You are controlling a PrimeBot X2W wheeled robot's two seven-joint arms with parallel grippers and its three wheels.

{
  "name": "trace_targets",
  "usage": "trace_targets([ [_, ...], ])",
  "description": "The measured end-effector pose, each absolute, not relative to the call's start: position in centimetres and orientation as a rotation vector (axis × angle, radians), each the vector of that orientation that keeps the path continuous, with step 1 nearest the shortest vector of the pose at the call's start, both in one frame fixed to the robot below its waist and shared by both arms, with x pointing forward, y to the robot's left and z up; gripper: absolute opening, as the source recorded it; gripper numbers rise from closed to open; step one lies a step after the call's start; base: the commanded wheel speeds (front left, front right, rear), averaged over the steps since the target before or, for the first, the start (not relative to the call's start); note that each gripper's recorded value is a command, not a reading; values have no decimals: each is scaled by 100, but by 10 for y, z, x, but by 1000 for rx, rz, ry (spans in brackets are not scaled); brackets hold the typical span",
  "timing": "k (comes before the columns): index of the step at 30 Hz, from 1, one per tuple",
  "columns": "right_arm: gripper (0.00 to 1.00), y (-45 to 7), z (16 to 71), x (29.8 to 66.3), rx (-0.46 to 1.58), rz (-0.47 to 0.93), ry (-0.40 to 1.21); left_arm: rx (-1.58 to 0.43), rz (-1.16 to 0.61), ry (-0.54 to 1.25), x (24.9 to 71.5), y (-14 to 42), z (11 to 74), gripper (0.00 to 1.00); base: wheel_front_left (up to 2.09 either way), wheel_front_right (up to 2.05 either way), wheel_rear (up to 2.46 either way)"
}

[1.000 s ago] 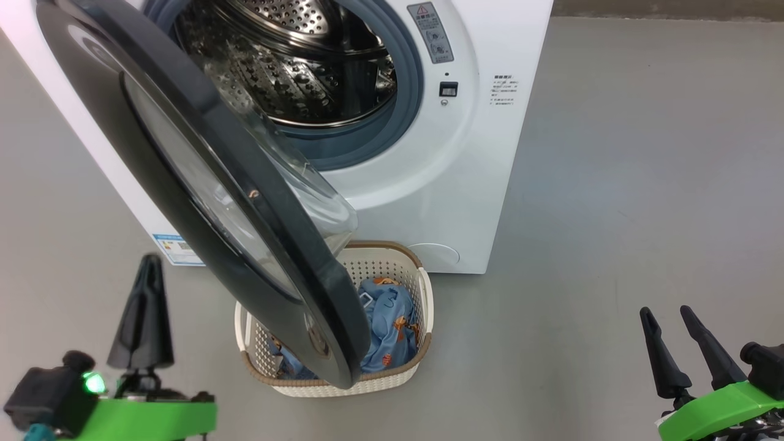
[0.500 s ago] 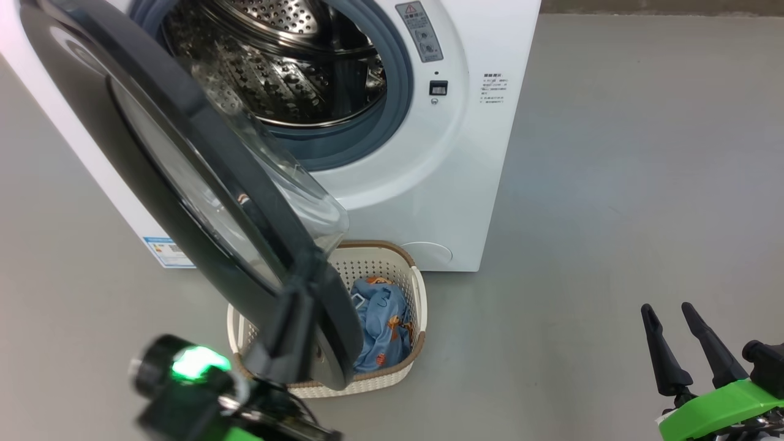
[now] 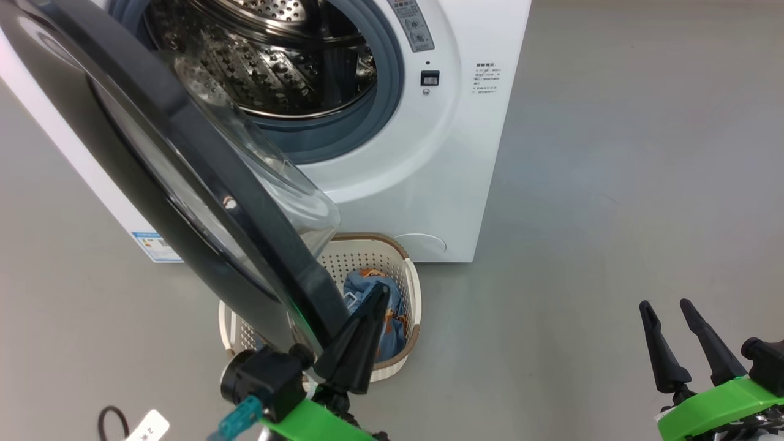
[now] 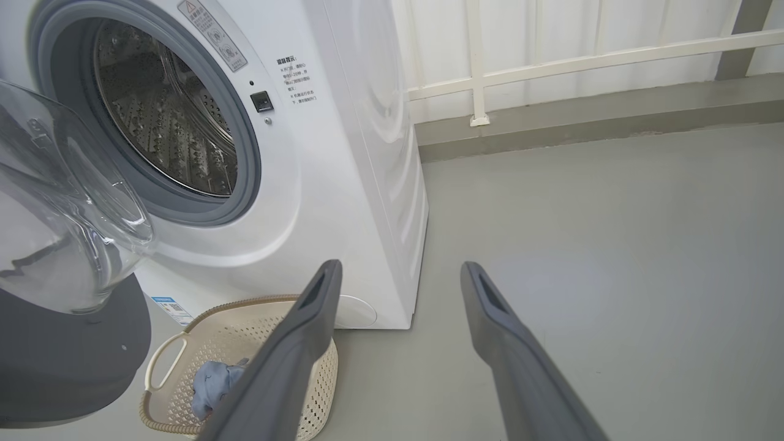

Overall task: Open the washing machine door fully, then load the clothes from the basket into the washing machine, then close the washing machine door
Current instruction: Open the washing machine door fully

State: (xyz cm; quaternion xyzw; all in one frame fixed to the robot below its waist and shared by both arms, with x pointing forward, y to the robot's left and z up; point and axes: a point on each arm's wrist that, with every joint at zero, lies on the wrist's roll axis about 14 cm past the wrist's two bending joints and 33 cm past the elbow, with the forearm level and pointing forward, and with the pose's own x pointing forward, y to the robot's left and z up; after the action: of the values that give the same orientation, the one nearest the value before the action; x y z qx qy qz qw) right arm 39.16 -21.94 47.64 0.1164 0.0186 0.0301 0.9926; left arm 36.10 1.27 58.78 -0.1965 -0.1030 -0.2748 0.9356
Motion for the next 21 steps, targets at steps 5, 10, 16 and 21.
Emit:
trace_targets([
  [5, 100, -219, 477, 392, 233, 61, 34, -408, -540, -156, 370, 13, 569, 0, 0, 0, 0],
  [10, 100, -218, 479, 393, 234, 66, 28, -423, -518, -133, 375, 15, 561, 0, 0, 0, 0],
  [16, 100, -215, 481, 396, 229, 76, 24, -426, -497, -121, 378, 18, 556, 0, 0, 0, 0],
  [21, 100, -209, 483, 400, 228, 95, 17, -429, -483, -115, 377, 20, 554, 0, 0, 0, 0],
])
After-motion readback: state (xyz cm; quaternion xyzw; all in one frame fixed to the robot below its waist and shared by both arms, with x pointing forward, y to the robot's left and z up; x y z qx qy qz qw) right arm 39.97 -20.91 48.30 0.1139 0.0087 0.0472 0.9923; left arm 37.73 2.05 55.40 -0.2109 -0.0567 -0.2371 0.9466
